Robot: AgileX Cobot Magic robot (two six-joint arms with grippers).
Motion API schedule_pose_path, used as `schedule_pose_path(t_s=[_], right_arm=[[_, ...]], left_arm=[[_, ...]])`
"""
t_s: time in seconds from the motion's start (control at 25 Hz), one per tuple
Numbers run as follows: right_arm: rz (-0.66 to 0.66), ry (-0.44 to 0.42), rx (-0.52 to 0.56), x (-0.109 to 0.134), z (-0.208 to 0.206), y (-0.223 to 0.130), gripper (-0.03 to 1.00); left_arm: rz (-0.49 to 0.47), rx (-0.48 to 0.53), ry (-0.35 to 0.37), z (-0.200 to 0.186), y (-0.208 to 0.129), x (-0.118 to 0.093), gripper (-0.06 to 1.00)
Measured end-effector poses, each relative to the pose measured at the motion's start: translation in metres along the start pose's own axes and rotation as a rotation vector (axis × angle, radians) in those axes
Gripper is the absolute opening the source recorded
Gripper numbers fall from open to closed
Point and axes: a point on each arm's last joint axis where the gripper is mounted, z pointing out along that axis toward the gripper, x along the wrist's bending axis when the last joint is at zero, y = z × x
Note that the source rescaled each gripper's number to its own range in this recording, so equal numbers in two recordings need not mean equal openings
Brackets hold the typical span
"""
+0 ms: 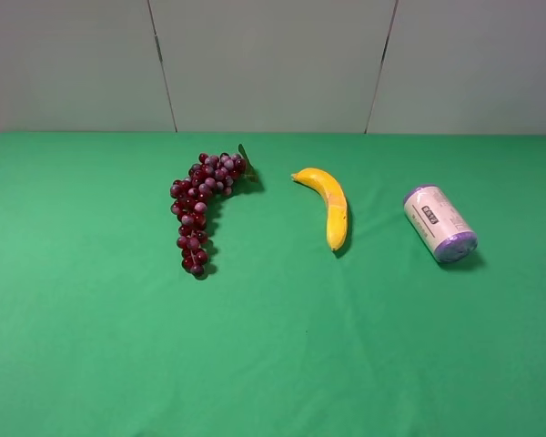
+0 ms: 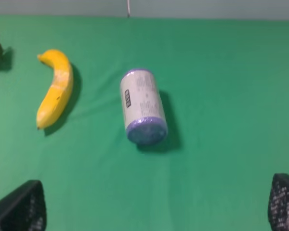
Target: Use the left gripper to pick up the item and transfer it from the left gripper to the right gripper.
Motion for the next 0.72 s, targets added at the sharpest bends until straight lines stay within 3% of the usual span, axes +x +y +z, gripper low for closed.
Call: schedule_pose_path(t_s=[0.24,0.72], right_arm=[[0.001,-0.002,-0.071,-0.001,0.015,-0.016,1.00],[0.016,-0.031,-0.072,-0.001,0.023,-0.023,1.00]], left_arm=[[0.000,0.000,0.000,0.000,0.000,0.000,0.94],[0.000,0.000,0.000,0.000,0.000,0.000,0.94]])
